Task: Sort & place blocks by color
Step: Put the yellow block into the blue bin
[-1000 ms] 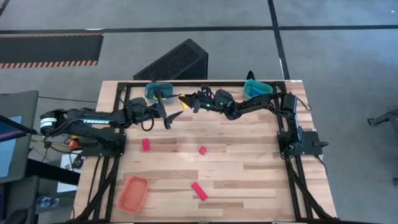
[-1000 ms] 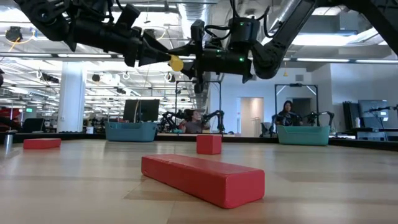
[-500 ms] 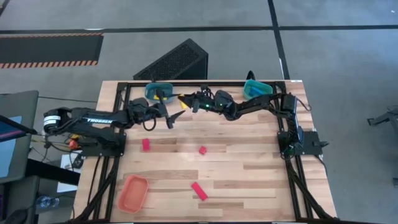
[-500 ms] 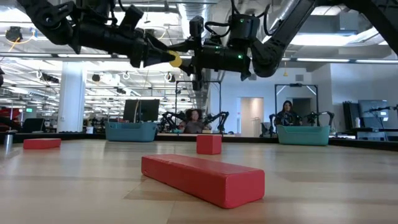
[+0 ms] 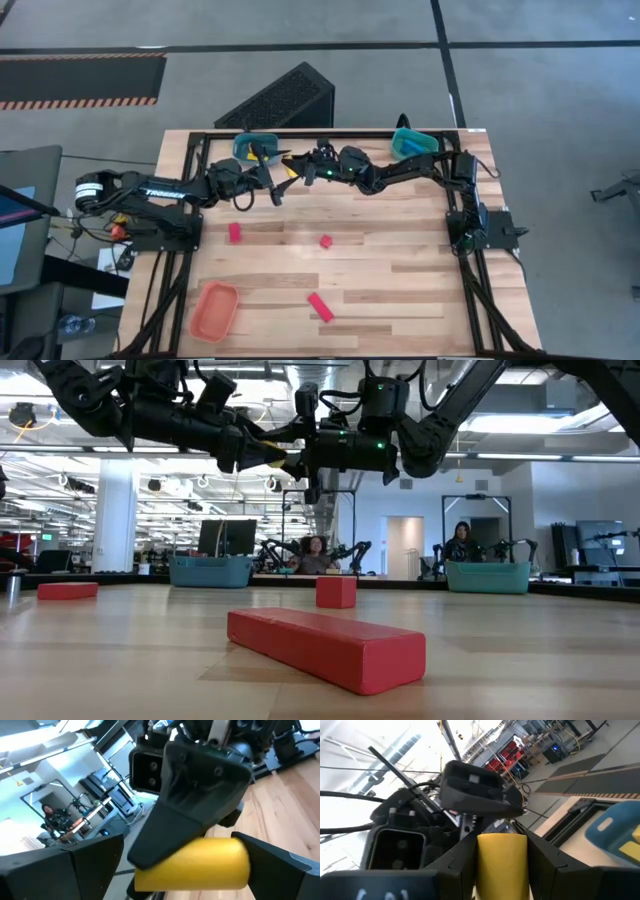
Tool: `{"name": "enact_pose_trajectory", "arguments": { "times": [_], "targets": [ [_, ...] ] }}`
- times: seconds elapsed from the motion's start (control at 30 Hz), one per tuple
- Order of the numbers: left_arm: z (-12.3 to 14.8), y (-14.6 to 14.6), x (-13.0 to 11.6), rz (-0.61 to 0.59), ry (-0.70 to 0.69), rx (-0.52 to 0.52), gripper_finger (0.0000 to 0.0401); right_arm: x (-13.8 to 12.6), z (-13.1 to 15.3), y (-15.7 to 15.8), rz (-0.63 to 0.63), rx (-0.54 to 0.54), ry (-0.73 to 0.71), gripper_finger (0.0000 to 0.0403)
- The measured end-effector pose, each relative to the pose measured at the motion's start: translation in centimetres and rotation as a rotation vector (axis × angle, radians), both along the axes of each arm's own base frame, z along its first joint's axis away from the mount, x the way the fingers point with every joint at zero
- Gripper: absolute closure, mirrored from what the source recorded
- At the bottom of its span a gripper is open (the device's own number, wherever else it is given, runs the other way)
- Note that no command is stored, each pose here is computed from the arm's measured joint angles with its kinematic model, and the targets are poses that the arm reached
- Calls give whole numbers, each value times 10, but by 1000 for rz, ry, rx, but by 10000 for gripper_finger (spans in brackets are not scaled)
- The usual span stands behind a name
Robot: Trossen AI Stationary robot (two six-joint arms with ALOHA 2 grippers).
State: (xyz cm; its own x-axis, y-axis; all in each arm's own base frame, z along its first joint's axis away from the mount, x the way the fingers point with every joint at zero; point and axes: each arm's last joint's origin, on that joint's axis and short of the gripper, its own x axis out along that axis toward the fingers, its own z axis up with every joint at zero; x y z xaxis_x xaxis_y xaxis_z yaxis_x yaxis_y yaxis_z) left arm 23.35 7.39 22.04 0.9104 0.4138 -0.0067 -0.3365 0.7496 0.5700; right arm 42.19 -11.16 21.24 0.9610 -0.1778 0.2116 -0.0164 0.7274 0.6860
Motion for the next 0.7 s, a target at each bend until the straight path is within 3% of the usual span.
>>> {"name": "enact_pose_trajectory", "arguments": {
  "times": [0.13, 0.3, 0.43, 0.57, 0.7],
  "targets": [
    [-1, 0, 0, 4, 16, 11, 68, 0, 0, 0, -1, -2, -2, 254],
    [-1, 0, 0, 1, 20, 13, 139, 0, 0, 0, 1, -3, -5, 250],
    [-1, 1, 0, 28, 22, 15, 145, 0, 0, 0, 6, -5, -2, 233],
    [-1, 5, -2, 141, 11, 4, 145, -3, 0, -9, 34, -71, 16, 200],
    [0, 25, -10, 346, -30, -92, 145, -17, 1, -24, -22, -81, 93, 174]
  ]
}}
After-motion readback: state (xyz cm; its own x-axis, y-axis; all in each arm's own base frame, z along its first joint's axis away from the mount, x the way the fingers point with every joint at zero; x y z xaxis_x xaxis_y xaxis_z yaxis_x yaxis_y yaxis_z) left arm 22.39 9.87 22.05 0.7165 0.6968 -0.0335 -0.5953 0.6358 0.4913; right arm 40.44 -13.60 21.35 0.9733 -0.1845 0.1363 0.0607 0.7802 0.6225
